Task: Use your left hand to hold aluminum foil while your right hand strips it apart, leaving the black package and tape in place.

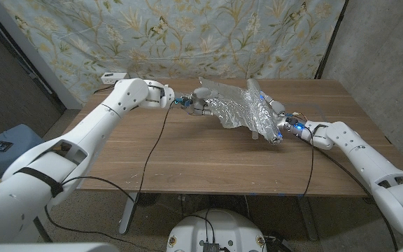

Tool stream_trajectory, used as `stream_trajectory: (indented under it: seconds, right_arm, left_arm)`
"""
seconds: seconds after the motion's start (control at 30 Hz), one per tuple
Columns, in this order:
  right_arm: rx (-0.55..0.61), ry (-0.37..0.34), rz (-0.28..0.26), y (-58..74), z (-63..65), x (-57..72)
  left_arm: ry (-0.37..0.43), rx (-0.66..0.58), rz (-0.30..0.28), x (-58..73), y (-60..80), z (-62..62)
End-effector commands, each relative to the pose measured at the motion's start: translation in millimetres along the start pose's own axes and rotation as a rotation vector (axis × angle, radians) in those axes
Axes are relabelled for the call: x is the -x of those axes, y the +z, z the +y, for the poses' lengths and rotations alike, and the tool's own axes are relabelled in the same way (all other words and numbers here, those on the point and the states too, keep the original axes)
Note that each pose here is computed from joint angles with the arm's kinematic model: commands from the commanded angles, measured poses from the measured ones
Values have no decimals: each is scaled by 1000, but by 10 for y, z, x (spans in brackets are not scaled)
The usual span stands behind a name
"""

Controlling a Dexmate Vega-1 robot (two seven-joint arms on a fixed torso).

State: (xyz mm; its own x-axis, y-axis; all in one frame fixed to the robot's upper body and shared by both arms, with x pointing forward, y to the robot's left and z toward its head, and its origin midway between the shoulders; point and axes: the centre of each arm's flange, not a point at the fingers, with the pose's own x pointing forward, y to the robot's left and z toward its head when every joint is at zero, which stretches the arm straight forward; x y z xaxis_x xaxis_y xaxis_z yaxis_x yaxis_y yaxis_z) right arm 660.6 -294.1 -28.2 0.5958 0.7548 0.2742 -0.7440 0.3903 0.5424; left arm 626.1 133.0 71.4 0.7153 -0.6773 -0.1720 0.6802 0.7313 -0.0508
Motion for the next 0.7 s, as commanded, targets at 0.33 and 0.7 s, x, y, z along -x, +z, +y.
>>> stream_trajectory:
  seconds: [0.33, 0.7]
  right_arm:
    - [-1, -15, 7, 47, -41, -42]
    - [-1, -24, 9, 83, -51, -47]
  left_arm:
    - [10, 22, -22, 7, 14, 71]
    - [7, 15, -28, 66, 42, 110]
